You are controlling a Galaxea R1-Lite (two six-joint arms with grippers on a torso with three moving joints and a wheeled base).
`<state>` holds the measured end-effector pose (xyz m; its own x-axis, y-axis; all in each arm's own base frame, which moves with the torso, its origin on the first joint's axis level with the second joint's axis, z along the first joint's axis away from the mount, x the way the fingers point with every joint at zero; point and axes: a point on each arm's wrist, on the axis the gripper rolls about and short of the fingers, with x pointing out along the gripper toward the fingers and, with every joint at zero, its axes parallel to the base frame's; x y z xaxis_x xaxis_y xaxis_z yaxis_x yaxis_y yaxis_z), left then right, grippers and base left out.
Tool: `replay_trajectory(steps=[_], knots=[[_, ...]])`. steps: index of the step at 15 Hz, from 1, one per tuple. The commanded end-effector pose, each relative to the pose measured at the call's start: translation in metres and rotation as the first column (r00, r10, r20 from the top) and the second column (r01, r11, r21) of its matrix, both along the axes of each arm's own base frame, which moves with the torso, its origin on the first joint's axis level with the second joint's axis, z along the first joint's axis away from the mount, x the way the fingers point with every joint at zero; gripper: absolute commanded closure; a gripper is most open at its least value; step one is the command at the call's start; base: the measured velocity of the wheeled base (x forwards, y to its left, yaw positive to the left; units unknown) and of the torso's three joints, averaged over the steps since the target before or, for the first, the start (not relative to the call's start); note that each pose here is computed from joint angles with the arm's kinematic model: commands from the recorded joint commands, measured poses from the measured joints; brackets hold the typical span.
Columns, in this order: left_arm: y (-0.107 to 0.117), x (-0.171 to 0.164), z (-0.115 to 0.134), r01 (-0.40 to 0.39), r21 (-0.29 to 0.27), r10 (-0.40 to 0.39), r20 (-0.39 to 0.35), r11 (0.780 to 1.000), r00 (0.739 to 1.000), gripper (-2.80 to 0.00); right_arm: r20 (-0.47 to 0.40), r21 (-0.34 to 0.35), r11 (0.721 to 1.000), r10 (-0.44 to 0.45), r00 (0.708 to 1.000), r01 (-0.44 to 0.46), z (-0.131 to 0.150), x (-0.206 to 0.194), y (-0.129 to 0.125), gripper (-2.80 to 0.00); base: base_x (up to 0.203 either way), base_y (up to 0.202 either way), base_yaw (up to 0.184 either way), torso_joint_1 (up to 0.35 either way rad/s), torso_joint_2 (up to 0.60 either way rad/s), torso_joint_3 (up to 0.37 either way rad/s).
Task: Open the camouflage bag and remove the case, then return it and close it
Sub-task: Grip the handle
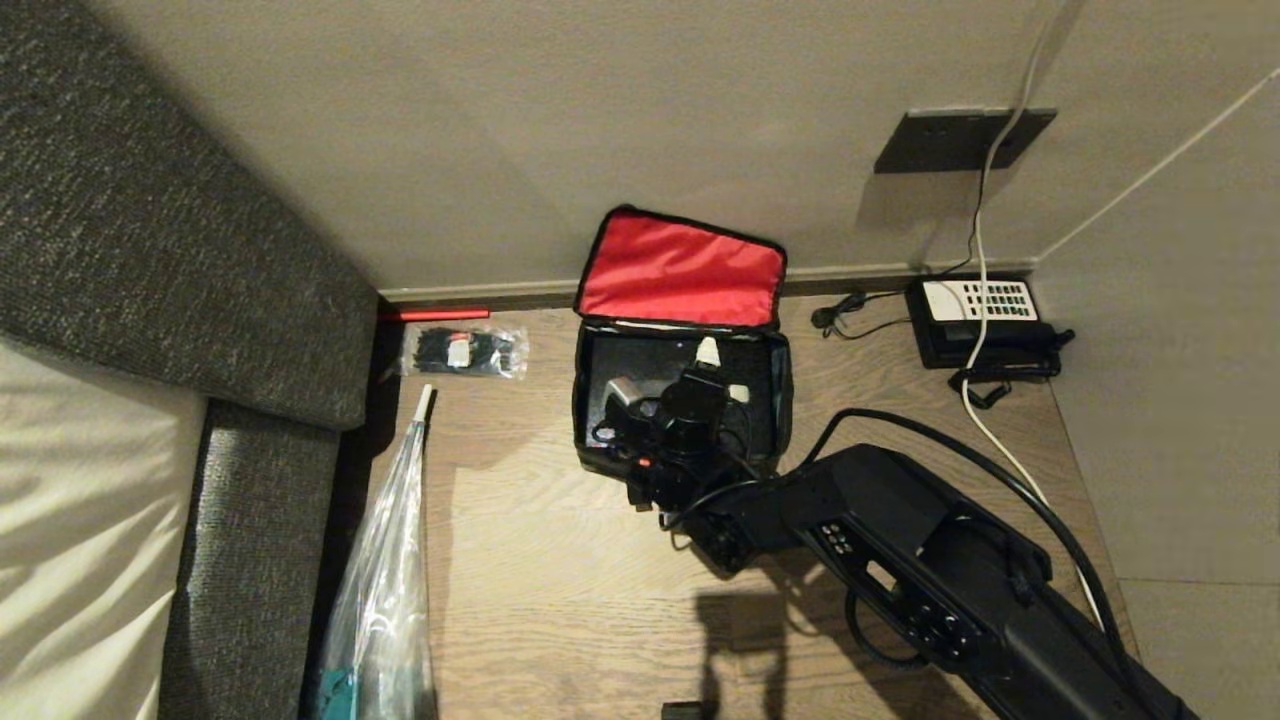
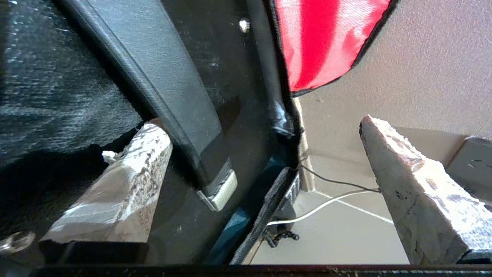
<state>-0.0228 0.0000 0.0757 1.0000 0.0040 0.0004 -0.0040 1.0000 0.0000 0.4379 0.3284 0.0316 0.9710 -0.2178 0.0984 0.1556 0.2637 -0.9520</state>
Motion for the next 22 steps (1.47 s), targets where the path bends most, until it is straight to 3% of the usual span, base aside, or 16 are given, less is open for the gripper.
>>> replay_trajectory(steps=[1,5,22], knots=[[0.0,0.0,0.0,-0.001,0.0,0.001,0.003,1.0,1.0,0.0,0.004,0.007,1.0,-0.021,1.0,0.021,0.011,0.005,-0.007,-2.8,0.0,0.0,0.0,0.0,0.0,0.0],[0.0,0.0,0.0,-0.001,0.0,0.001,0.003,1.0,1.0,0.0,0.021,0.033,0.999,-0.025,0.999,0.024,0.027,0.005,-0.01,-2.8,0.0,0.0,0.0,0.0,0.0,0.0],[0.0,0.0,0.0,-0.001,-0.002,0.001,0.004,1.0,1.0,0.0,0.041,0.06,0.998,0.018,0.999,-0.02,0.028,-0.011,-0.004,-2.8,0.0,0.0,0.0,0.0,0.0,0.0]])
